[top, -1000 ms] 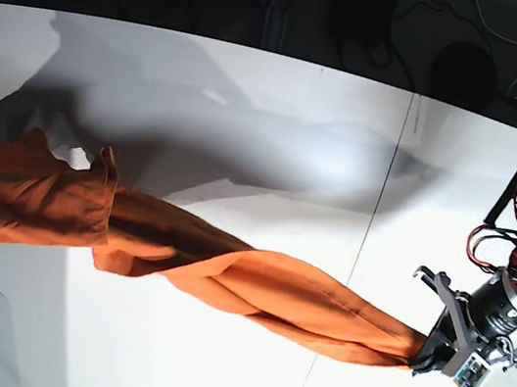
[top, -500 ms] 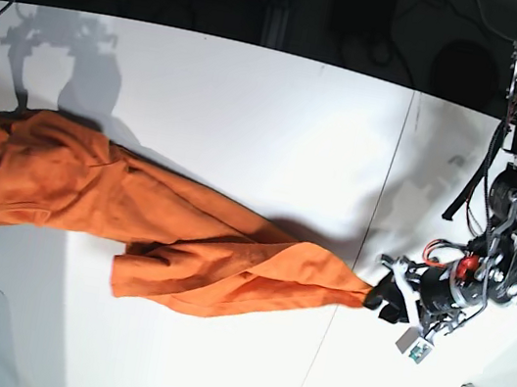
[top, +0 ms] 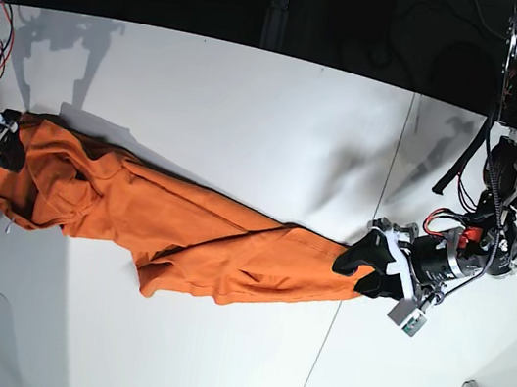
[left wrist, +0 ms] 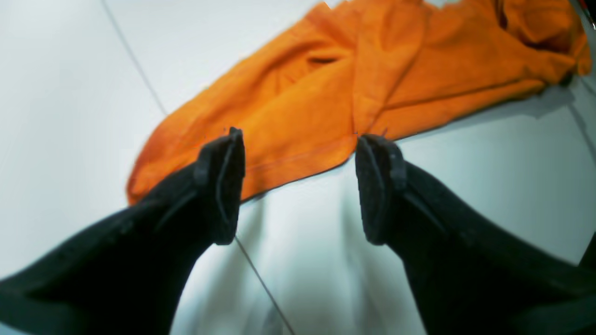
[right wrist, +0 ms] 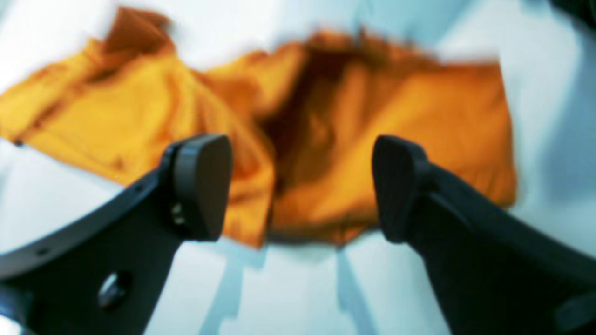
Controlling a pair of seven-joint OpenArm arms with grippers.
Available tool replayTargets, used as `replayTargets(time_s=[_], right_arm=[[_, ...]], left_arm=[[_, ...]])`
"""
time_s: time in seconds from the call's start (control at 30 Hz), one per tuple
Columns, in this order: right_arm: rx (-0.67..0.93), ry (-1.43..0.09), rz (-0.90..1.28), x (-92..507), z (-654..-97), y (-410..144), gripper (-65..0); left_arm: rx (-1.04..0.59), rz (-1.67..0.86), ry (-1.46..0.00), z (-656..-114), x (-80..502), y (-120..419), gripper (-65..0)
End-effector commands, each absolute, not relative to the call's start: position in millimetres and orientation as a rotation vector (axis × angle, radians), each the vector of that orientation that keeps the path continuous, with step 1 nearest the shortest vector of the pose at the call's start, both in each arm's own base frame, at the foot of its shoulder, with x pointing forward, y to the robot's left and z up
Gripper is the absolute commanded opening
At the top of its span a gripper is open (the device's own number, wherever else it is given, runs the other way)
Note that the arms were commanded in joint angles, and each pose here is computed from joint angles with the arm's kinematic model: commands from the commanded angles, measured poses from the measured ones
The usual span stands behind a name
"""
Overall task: Layout the t-shirt on the table in an organized manner, then fold the t-shirt properly
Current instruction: 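Lower the stretched shirt onto the table and open the left gripper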
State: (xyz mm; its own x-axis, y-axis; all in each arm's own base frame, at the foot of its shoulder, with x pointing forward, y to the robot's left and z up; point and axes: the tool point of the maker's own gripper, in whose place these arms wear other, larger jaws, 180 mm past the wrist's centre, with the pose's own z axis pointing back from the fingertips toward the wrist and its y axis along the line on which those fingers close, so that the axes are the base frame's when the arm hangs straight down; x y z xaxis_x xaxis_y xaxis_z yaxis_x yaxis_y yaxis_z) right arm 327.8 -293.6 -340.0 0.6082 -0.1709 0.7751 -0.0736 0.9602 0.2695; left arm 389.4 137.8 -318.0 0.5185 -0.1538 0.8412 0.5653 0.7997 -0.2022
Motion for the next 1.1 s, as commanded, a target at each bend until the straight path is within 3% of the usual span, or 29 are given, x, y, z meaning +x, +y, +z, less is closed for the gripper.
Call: replayTargets(time_s=[0.0,0.17,0.57,0.9,0.97,1.07], right_arm=[[0.284,-0.980,-0.041,336,-324,-294,-20.1],[0.275,-0.935,-0.058,319,-345,-291,-20.1],[0.386,-0.998,-0.028,341,-345,-236,-20.1],[0.316,-0.978,-0.086,348,-358,-234,-21.6],[0.326,-0.961,-0.081,345,-362,-228,-32.5],[0.346,-0.974,-0.055,347,-359,-223,-65.0]], left_arm=[[-0.486,-0.468,-1.001,-296,401,141,-25.7],[-0.442,-0.486,-0.980,-309,398,139,-25.7],[-0.427,-0.582,-1.003,-318,396,109,-25.7],[-0.337,-0.593,-0.994,-337,399,105,-25.7],[-0.333,-0.593,-0.990,-341,400,102,-25.7],[-0.301,-0.612,-0.983,-353,401,96,-26.0]])
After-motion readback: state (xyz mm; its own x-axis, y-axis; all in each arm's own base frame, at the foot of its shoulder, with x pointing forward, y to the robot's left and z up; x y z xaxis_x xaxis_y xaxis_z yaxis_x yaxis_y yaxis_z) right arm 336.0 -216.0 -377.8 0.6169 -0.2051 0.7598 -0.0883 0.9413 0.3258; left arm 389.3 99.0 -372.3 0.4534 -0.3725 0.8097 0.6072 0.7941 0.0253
